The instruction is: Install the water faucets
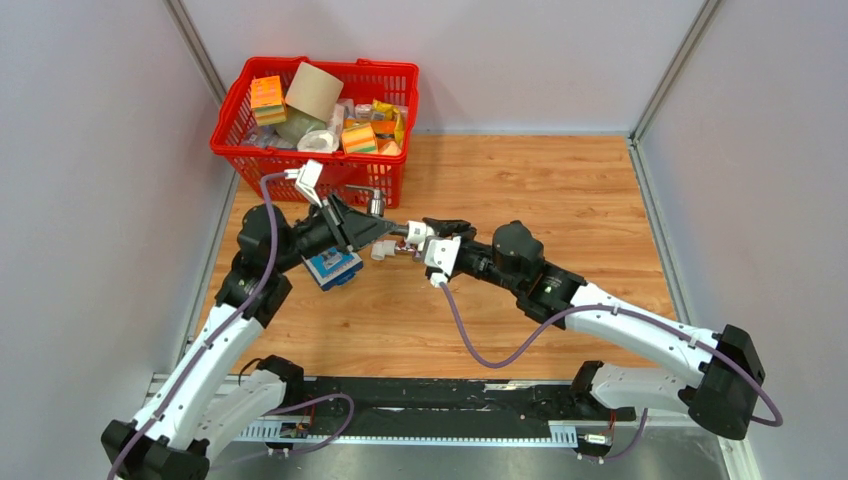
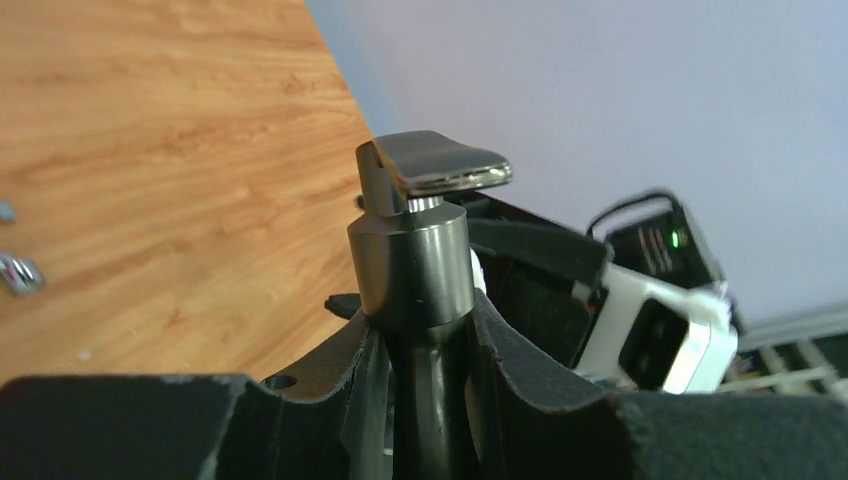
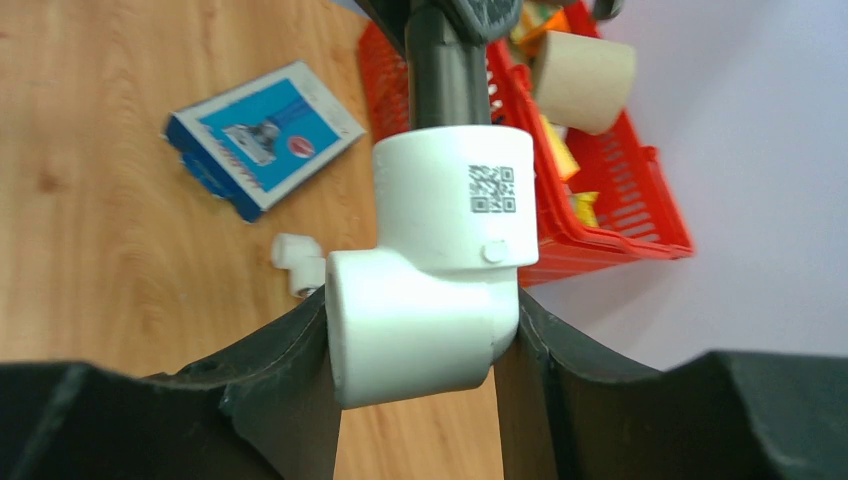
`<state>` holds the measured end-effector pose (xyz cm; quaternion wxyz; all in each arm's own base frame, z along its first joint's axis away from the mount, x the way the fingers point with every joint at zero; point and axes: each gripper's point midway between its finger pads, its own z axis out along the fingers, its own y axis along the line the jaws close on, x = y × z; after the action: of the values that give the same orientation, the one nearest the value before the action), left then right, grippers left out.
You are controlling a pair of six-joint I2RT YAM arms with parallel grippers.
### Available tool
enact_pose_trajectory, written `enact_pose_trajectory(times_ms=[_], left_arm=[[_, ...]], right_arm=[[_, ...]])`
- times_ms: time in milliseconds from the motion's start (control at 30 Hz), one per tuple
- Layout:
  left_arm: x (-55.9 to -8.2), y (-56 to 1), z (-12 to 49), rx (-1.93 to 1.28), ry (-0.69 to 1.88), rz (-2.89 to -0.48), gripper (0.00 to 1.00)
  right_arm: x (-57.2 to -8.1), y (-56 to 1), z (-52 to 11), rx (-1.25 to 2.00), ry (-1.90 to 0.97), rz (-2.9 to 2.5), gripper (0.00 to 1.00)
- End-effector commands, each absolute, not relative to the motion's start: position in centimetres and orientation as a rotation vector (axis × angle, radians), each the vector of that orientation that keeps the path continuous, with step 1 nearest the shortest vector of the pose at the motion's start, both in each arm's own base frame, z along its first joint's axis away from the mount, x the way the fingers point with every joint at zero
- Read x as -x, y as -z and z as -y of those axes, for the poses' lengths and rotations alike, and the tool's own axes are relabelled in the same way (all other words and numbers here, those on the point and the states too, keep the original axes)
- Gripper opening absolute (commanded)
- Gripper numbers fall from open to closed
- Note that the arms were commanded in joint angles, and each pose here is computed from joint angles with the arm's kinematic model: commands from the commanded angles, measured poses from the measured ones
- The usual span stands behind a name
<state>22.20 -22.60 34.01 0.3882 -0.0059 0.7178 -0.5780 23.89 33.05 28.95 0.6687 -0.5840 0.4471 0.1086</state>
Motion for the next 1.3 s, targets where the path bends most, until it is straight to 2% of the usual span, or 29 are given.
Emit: enact_pose_trajectory(times_ms=[0,100,133,200,233,333,833,1100,1167,1267], left_arm=[[-20.5,-38.1,21.4,-0.433,1.204,-1.372,0.00],[-20.9,-37.3,20.5,-0.382,1.149,-1.341,0.00],[-21.1,-37.6,20.0,-0.334,1.138,-1.334,0.00],[-21.5,-37.5,19.6,-0.275,1.134,-1.345,0.00],[-21.7,-37.1,19.4,-0.256,1.130,-1.355,0.00],[-21.9,-36.8,19.3,-0.238,1.126,-1.364,0.00],[-21.2,-35.6,22.5,-0.366,1.212,-1.427,0.00],[-21.1,-36.4,23.1,-0.374,1.254,-1.411,0.00],[-21.0,-36.5,23.2,-0.386,1.254,-1.411,0.00],[-20.9,-36.3,23.2,-0.412,1.241,-1.426,0.00]], right_arm=[[-20.0,-28.3,-34.8,1.383,-0.659,-1.084,0.00],[-19.5,-27.7,-34.9,1.400,-0.706,-1.109,0.00],[-19.3,-27.8,-34.8,1.396,-0.721,-1.115,0.08],[-18.8,-28.0,-34.5,1.378,-0.747,-1.129,0.50],[-18.6,-28.4,-34.4,1.364,-0.756,-1.131,0.60],[-18.3,-29.5,-33.9,1.318,-0.783,-1.146,0.71],[-22.0,-33.3,-35.1,1.167,-0.708,-1.199,0.74],[-22.8,-30.2,-36.9,1.228,-0.723,-1.258,0.69],[-22.8,-29.5,-37.1,1.247,-0.730,-1.271,0.61],[-23.2,-28.3,-37.1,1.263,-0.714,-1.316,0.36]])
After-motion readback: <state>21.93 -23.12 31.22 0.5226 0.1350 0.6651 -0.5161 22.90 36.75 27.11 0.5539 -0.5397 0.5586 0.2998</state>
